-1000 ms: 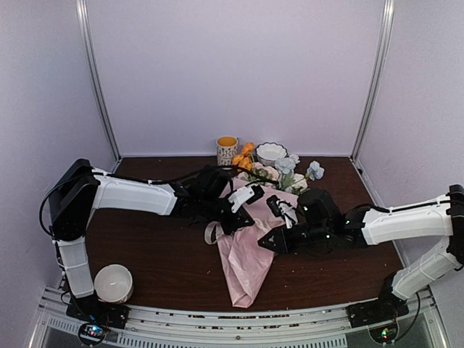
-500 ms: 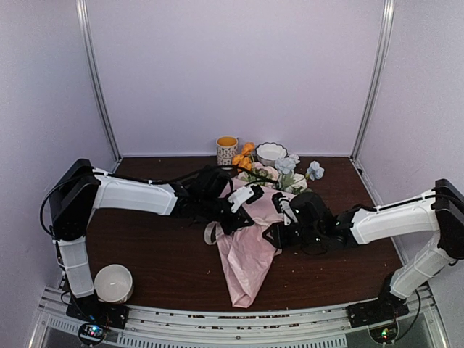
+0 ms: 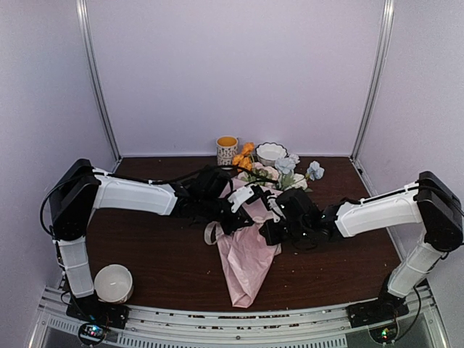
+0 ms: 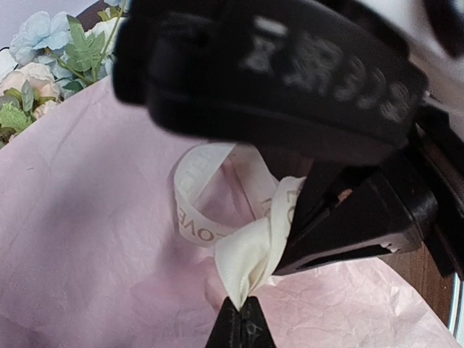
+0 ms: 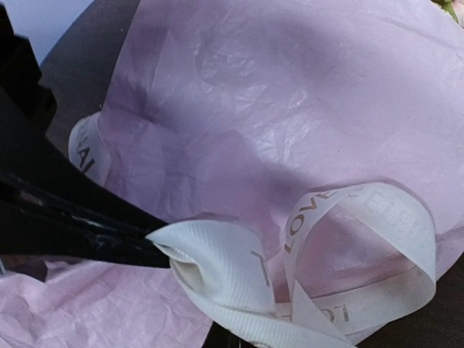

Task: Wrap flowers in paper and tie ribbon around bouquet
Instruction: Cross the ribbon over the folded bouquet.

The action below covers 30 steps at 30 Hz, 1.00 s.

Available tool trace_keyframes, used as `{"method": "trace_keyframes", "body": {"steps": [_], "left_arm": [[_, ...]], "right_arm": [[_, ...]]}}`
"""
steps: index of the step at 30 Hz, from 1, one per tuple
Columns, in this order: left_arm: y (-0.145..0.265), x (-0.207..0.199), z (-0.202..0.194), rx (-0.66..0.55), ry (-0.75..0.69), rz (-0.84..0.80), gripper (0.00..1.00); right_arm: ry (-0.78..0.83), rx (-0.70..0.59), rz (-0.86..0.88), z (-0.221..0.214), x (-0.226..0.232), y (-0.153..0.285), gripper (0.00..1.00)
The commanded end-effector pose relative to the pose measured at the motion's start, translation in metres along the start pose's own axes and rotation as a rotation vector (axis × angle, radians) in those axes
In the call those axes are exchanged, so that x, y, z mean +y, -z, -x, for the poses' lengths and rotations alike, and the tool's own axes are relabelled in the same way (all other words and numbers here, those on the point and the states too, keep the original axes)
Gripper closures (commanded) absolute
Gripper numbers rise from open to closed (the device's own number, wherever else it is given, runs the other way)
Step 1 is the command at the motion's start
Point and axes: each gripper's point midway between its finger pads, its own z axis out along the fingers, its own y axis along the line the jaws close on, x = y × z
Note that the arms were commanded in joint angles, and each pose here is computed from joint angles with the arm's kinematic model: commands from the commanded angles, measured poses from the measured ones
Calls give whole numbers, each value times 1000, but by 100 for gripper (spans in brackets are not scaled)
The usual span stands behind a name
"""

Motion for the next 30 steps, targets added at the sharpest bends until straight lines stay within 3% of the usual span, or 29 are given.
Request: {"method": "trace_keyframes", "body": {"steps": [1,9,16,24,30], "left_arm": [[0,12,5,-39,28,18,100],[-1,40,-9,-6,86,120,100],[-2,36,-12,-4,91,97,100],[-2,35,-14,-1,91,89,100],[-2,32,-14,-2,88,75,100]], "right_arm": [[47,27,82,1,15,2,100],[88,167,714,-43,115,69,100],[110,292,902,-78,158,105,93],[121,328,890,-99,153,133,85],[67,285,408,-95,76,90,77]]}}
